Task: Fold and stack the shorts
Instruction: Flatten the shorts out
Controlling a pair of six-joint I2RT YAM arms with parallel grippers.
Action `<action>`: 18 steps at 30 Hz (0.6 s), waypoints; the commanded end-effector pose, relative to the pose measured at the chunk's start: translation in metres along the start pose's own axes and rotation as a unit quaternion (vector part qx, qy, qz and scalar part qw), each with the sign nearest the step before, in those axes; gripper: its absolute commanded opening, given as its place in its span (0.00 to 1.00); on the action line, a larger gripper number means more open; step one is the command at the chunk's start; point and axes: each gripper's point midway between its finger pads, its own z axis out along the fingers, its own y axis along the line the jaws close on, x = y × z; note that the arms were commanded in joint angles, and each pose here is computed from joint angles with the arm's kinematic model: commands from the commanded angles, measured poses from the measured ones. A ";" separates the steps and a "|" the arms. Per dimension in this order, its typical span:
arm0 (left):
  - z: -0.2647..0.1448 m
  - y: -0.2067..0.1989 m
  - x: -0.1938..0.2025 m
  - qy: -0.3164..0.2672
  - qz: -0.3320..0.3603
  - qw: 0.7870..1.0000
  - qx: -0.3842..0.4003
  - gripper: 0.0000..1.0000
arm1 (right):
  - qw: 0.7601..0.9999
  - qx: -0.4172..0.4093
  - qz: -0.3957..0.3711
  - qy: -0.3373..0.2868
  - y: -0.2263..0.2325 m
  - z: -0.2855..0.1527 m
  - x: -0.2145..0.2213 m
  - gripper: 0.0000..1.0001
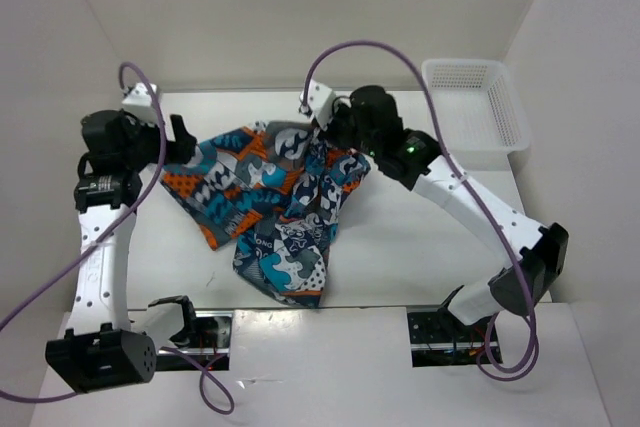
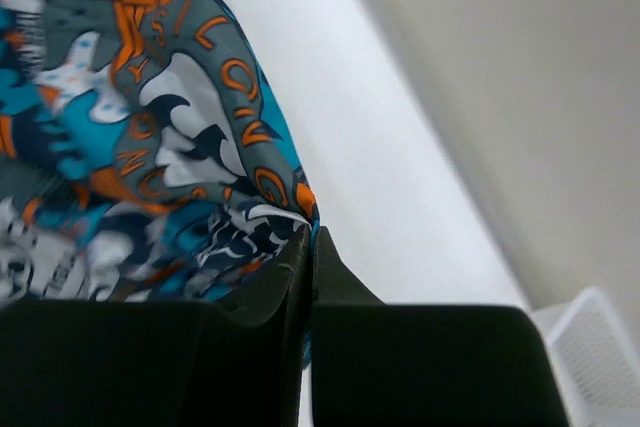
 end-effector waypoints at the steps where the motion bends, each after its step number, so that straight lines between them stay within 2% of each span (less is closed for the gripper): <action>1: 0.008 -0.011 0.044 0.057 -0.017 0.998 0.021 0.90 | 1.000 0.009 0.011 0.023 0.012 0.010 0.034 0.00; 5: 0.015 -0.008 0.078 0.093 -0.030 0.995 0.016 0.94 | 0.998 -0.011 0.010 0.059 0.033 0.016 0.070 0.00; 15: 0.017 -0.006 0.149 0.170 -0.055 0.984 0.006 0.95 | 0.996 -0.035 0.006 0.081 0.053 0.025 0.098 0.00; 18: 0.019 -0.012 0.167 0.192 -0.067 0.979 0.024 0.89 | 0.995 -0.039 0.002 0.088 0.057 0.026 0.107 0.00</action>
